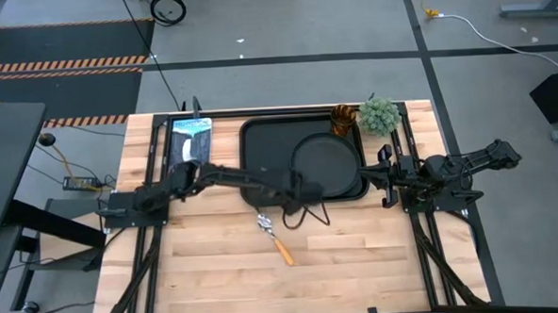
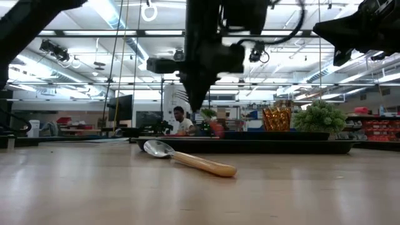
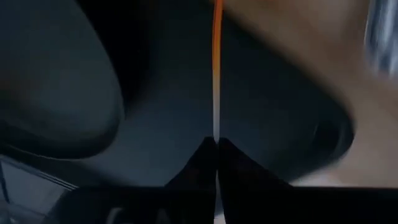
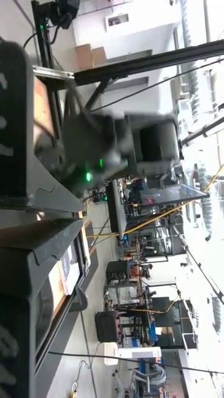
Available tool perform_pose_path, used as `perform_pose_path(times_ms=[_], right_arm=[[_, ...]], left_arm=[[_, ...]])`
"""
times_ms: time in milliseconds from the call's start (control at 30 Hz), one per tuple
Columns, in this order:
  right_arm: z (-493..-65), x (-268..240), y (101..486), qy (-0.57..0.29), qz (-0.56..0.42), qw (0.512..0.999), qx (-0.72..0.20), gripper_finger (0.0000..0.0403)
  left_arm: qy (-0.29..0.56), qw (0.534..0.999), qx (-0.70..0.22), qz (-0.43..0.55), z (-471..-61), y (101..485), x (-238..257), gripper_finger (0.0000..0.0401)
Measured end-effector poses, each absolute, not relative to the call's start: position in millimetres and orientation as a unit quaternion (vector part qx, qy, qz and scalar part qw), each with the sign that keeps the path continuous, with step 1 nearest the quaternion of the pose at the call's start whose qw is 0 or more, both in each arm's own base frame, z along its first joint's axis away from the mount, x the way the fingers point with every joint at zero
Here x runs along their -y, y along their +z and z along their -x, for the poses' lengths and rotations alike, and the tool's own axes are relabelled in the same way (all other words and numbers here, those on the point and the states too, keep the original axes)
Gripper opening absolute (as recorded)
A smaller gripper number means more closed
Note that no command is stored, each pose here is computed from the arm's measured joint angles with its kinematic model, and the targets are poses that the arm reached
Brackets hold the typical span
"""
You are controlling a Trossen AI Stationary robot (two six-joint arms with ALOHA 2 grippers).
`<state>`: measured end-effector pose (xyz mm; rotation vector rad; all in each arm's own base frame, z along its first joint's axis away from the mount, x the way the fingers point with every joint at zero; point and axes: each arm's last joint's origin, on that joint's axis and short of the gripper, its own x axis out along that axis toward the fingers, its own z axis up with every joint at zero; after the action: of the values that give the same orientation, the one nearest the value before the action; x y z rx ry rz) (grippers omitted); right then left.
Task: Pick and place plate/cup/fork/spoon on tray
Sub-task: Put the orange fork on the black tray to the left side of the black plate
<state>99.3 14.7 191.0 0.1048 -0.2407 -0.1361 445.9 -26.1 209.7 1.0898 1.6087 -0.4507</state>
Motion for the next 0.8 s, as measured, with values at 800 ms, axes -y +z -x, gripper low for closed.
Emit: perform_pose_path(times_ms=[800], right_arm=[[-99.3,-14.6,191.1,-0.068,-0.052,0.989,0.12,0.0034]], left_arm=[[-0.394,0.492,-0.618,-0.47,-441.5,184.9,-116.3,0.0005]])
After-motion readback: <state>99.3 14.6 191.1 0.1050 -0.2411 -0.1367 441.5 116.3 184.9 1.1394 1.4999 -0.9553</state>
